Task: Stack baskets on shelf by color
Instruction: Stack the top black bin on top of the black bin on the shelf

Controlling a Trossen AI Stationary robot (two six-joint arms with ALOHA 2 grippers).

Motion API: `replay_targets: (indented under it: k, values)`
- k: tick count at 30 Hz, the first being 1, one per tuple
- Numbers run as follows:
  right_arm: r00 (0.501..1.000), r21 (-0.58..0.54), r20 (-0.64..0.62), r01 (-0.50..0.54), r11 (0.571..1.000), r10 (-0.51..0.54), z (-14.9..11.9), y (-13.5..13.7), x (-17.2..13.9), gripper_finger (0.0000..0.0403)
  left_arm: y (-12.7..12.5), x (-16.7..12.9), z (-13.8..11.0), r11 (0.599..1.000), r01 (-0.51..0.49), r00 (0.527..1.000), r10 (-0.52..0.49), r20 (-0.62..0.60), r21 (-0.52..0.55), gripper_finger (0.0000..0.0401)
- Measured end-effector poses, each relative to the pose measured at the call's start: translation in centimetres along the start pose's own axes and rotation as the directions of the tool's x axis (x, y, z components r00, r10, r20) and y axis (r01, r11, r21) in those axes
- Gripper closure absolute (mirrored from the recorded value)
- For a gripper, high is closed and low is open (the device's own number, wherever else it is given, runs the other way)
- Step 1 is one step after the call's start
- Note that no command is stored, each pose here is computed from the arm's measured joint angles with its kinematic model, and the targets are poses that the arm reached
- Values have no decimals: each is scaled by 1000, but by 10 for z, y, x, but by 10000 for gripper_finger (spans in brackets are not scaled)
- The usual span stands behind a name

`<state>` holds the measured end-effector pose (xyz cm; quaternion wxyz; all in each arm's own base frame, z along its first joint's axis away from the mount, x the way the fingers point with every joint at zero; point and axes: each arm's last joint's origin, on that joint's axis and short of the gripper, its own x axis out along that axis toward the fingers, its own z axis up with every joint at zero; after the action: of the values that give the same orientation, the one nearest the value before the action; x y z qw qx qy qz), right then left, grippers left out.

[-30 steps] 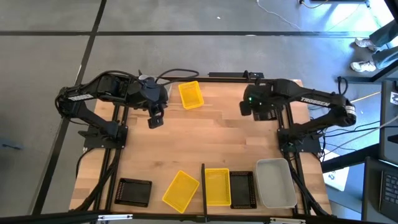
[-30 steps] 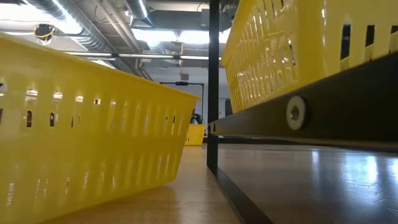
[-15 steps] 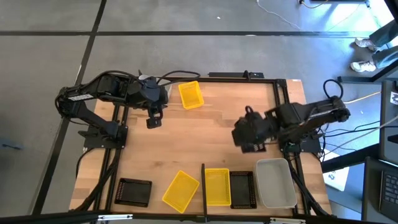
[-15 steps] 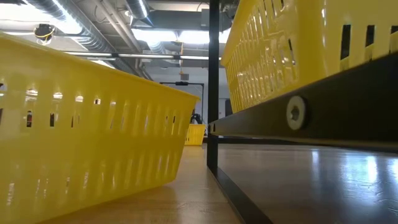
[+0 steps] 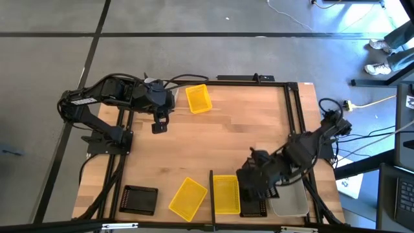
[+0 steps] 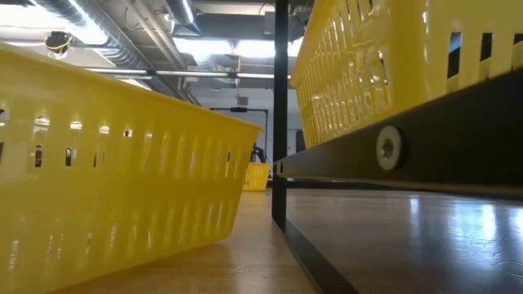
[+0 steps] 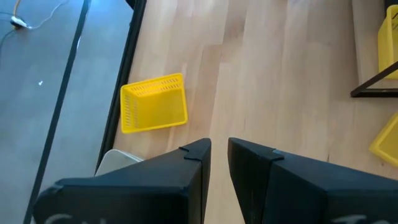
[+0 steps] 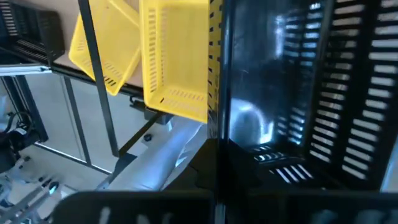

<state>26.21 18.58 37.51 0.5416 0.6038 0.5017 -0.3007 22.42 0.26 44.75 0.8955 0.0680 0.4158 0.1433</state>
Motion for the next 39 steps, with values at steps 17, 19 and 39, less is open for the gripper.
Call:
replay_targets:
  k: [17,19,39]
  values:
    - [996,153,29,81,985,-86,-33,11,64,399,0,0,0,999,0,1000,0,-1,35,354]
    - [995,154,34,87,984,-93,-33,11,68,399,0,0,0,999,0,1000,0,-1,40,354]
    - [990,77,121,58,995,-68,-30,11,70,355,0,0,-3,997,2,1000,0,-30,71,354]
